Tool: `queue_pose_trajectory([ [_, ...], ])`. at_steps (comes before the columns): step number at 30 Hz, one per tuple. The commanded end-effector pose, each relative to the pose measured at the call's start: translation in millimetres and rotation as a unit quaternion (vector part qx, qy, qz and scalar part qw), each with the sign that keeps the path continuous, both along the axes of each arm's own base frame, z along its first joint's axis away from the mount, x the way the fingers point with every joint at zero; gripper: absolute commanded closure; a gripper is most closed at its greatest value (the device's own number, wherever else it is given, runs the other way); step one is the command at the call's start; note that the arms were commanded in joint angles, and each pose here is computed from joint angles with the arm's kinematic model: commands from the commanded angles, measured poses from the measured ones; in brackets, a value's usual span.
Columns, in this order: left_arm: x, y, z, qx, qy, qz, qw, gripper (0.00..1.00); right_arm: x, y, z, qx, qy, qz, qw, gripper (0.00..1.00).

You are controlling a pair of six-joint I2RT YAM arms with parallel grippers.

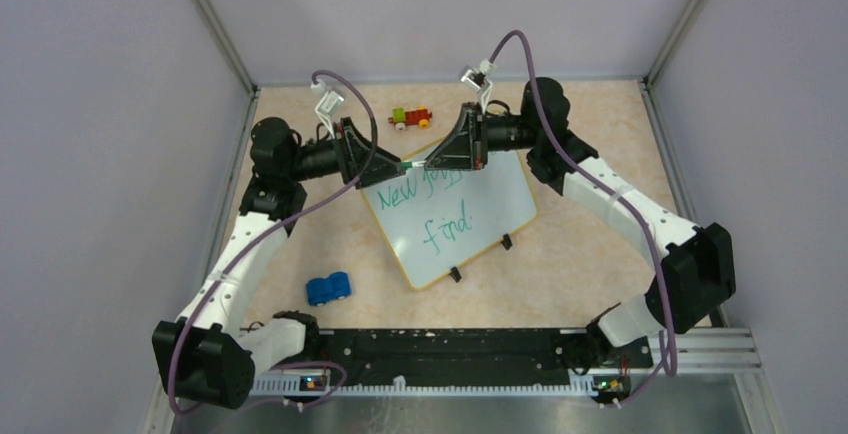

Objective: Write a sentence on the whiteboard
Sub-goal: Insert the pen cap into the whiteboard marker, then put down the whiteboard marker at the center of the board.

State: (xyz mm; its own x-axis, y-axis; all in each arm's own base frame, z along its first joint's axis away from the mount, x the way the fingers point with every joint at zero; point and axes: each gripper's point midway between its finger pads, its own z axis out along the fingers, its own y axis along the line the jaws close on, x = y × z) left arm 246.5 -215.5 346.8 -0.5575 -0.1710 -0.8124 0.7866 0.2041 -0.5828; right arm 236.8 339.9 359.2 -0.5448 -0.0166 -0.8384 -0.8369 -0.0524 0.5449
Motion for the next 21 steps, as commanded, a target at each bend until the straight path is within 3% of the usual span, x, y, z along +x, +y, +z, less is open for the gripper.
queue_pose_trajectory([
  [1,11,8,25,0.001,-0.04,0.027,0.999,0.1,7,-23,26,0.028,-0.038,-0.028,0.998,1.0],
  [3,13,11,29,0.002,-0.047,0.035,0.998,0.02,17,-35,24,0.026,-0.034,-0.047,0.998,1.0],
  [7,18,19,35,0.005,-0.056,0.05,0.997,0.01,39,-67,19,0.022,-0.025,-0.1,0.994,1.0],
  [11,27,28,38,0.015,-0.063,0.073,0.995,0.01,78,-122,9,0.002,-0.021,-0.209,0.978,1.0],
  [15,36,36,39,0.029,-0.071,0.095,0.993,0.01,116,-197,-22,-0.065,-0.01,-0.34,0.938,1.0],
  [21,44,48,37,0.052,-0.075,0.134,0.987,0.01,146,-319,-84,-0.142,0.05,-0.515,0.844,1.0],
])
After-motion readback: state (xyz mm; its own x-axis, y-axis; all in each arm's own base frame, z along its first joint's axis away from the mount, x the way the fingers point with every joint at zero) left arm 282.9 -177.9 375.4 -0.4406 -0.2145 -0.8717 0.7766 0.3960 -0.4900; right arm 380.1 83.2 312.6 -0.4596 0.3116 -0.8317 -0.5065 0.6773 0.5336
